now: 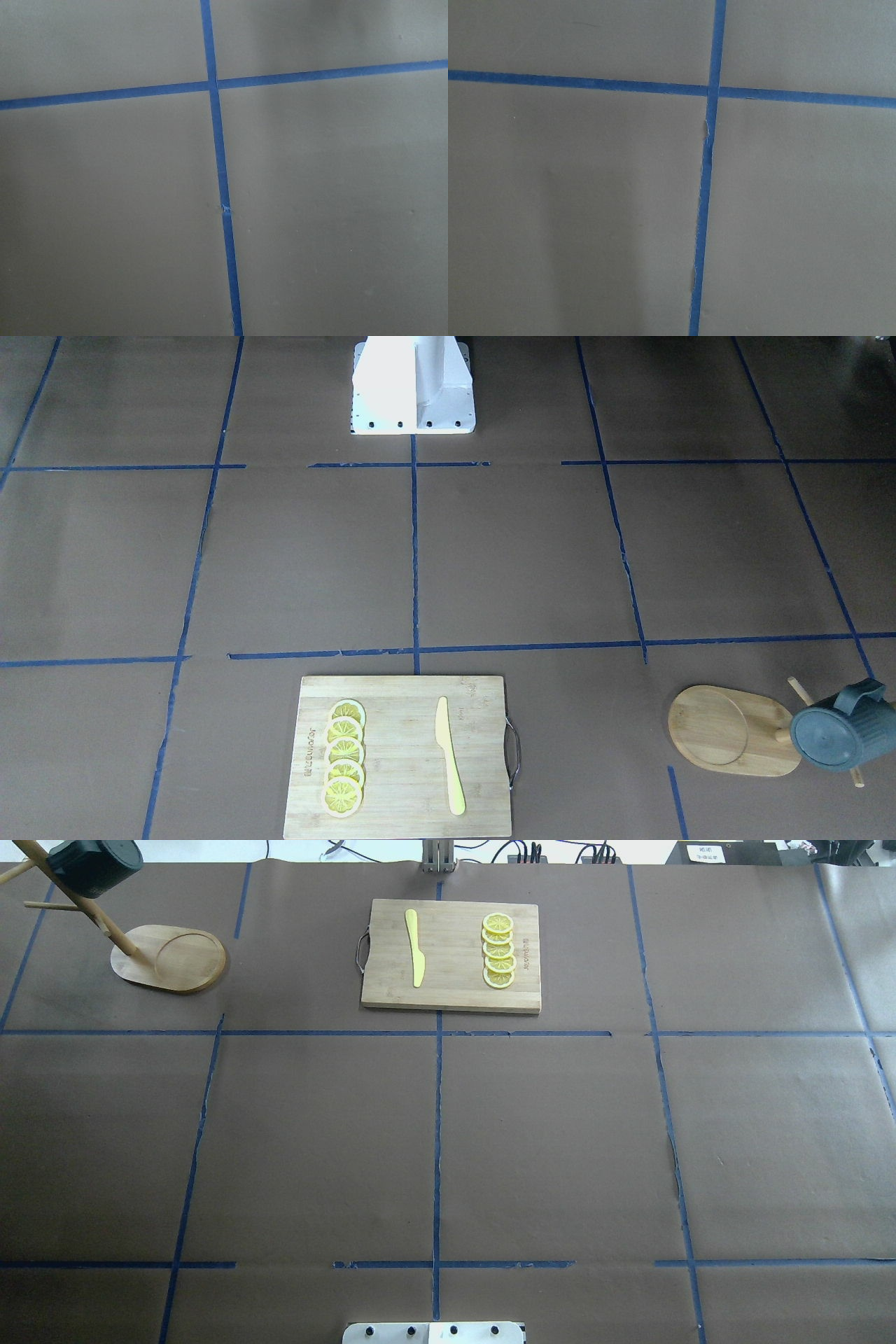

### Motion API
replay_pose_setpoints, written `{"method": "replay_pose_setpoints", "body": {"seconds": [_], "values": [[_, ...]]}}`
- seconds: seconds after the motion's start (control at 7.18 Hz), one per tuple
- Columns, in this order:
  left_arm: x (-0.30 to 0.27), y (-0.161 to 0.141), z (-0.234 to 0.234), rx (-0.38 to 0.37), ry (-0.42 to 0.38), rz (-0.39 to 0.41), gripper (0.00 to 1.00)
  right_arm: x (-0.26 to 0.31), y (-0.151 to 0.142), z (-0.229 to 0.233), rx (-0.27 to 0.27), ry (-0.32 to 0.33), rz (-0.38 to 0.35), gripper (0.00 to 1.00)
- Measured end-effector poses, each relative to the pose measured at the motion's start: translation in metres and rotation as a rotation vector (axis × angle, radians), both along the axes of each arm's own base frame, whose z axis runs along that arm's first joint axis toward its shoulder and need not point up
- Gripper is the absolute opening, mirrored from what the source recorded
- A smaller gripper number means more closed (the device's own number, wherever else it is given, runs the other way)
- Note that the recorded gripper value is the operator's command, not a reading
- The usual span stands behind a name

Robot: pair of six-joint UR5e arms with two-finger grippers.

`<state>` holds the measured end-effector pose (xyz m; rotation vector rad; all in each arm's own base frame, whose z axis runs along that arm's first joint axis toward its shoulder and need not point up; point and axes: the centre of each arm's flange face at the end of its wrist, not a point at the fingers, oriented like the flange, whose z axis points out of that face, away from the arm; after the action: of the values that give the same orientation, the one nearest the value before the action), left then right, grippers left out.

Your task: Hang cup on storage rack

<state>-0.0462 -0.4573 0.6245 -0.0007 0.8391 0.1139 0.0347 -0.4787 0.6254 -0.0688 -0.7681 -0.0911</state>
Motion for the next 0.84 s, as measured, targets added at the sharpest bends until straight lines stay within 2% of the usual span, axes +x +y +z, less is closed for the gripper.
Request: {"method": "replay_pose_setpoints", "body": {"seconds": [0.84], "values": [[0.0,0.0023,-0.0055,0.01,0.001,0.0,1.0,0.0003,0.0011,0.0011,0.016,-0.001,0.003,1.0]]}}
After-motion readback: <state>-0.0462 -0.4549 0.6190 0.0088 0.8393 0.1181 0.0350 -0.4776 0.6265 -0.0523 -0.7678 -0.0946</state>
